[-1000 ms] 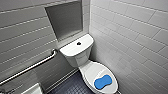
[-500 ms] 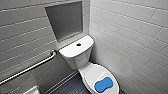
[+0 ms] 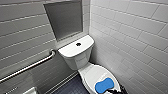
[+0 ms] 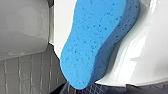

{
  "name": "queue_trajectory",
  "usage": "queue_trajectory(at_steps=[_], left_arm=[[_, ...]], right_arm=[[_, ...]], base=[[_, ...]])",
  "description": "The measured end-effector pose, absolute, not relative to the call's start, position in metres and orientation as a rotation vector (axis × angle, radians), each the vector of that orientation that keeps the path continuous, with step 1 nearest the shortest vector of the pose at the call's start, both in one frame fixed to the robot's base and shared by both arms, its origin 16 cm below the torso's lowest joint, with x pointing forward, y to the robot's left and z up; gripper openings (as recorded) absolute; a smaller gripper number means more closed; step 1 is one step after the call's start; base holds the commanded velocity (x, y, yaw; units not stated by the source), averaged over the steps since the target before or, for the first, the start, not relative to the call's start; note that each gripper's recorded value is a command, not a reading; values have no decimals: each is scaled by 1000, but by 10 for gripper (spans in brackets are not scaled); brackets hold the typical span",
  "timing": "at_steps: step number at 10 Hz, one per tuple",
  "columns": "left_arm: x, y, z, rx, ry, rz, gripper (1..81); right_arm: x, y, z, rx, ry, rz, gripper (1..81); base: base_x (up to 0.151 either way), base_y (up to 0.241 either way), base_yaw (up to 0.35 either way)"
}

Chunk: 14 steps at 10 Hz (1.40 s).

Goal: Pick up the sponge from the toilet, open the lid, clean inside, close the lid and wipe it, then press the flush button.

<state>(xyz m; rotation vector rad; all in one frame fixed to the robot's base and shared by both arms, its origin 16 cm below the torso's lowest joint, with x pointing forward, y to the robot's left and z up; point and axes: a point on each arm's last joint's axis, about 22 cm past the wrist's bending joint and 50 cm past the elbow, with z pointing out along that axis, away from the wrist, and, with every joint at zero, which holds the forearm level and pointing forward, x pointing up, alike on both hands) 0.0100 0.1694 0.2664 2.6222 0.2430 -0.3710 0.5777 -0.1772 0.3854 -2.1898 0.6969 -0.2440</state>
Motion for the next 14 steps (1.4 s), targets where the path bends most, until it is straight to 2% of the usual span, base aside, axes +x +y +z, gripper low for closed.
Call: queue_trajectory(at_steps=[6,14], left_arm=[[38,170,206,2629,227,-307,811],[38,169,202,2629,227,-307,811]], right_arm=[[655,-185,388,-2086,808,-276,811],[614,-174,360,-2096,870,-134,811]], base=[[0,0,0],[0,0,0]])
